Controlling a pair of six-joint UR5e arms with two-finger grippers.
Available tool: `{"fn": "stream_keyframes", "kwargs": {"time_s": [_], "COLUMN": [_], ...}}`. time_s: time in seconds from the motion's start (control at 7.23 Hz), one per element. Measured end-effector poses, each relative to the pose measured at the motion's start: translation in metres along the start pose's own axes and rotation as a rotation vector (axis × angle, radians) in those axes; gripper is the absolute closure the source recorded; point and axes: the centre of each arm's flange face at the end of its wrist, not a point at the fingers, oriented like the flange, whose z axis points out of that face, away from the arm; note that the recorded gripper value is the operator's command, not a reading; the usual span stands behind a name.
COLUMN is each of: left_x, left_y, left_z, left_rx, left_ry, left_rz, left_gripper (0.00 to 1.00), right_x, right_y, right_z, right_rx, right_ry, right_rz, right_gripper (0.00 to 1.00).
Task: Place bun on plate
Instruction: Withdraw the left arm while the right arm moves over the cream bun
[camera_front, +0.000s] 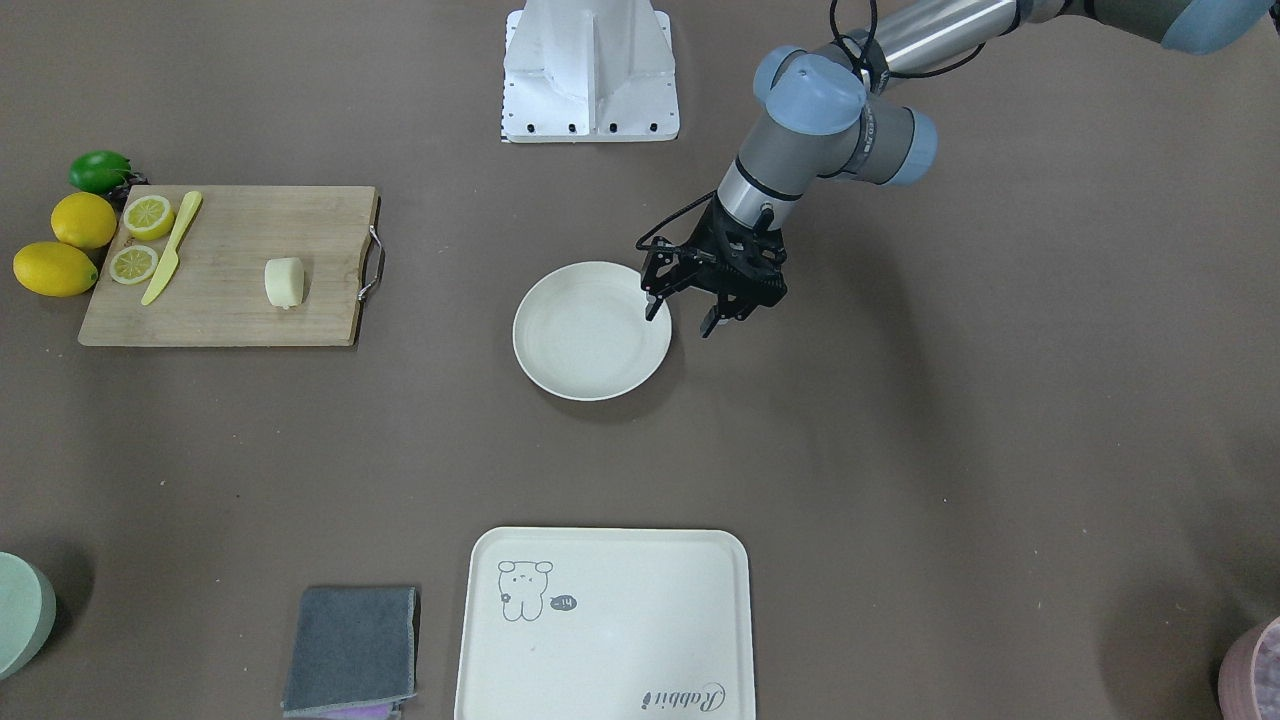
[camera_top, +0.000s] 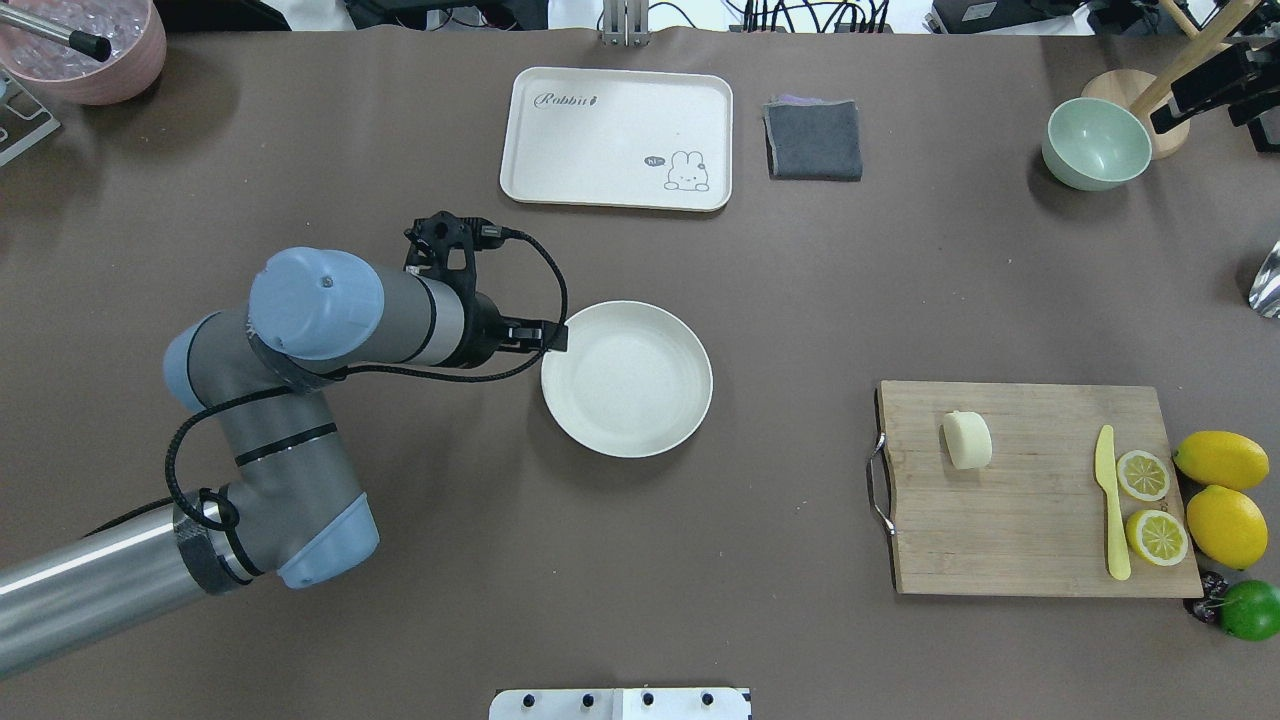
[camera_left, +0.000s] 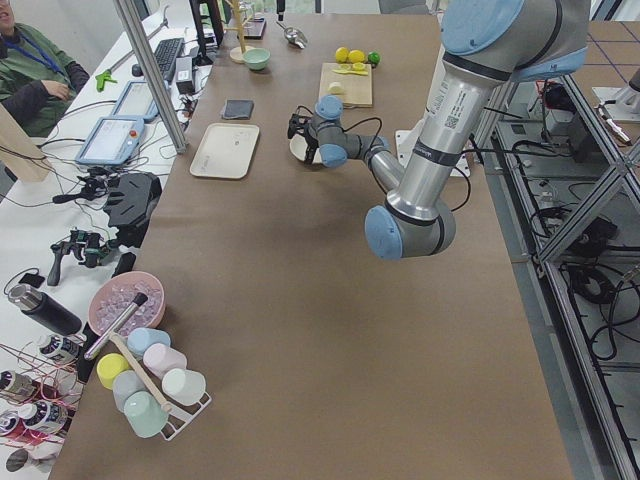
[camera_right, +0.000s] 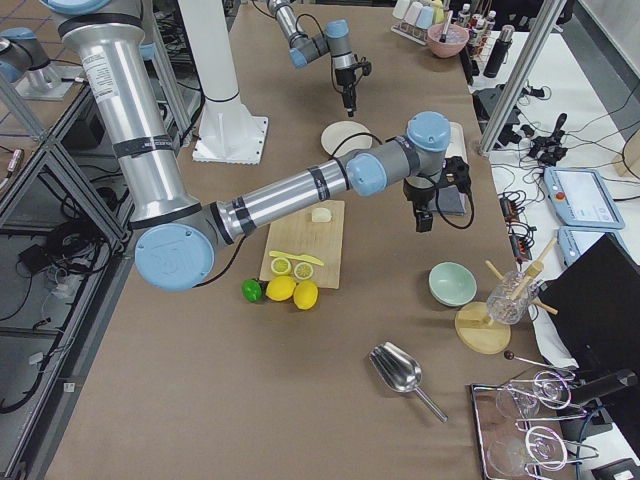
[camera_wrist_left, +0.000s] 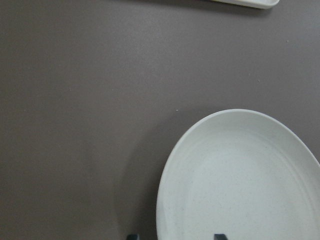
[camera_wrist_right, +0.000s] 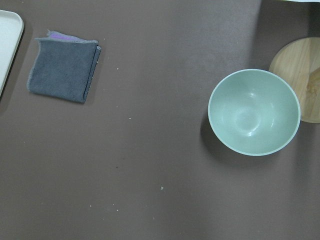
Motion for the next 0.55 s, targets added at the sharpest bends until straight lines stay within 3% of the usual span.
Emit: {"fn": "stream_keyframes", "kwargs": {"time_s": [0.28,0.55], "left_x": [-0.038,-0.095], "left_y": [-0.055,-0.105], "left_z": [-0.038,-0.082], "left_rx": [0.064,0.065], "left_ry": [-0.017,-0.038], "left_rz": [-0.026,0.028], "left_gripper": [0.03,0.03], "right_x": [-0.022,-0.036], "right_y": [0.001,0.008], "right_z": [0.010,0.017], "right_rx": [-0.017,-0.045], "right_ry": [-0.021,-0.065], "right_rz": [-0.034,-0.041], "right_gripper": [0.00,0.00]}}
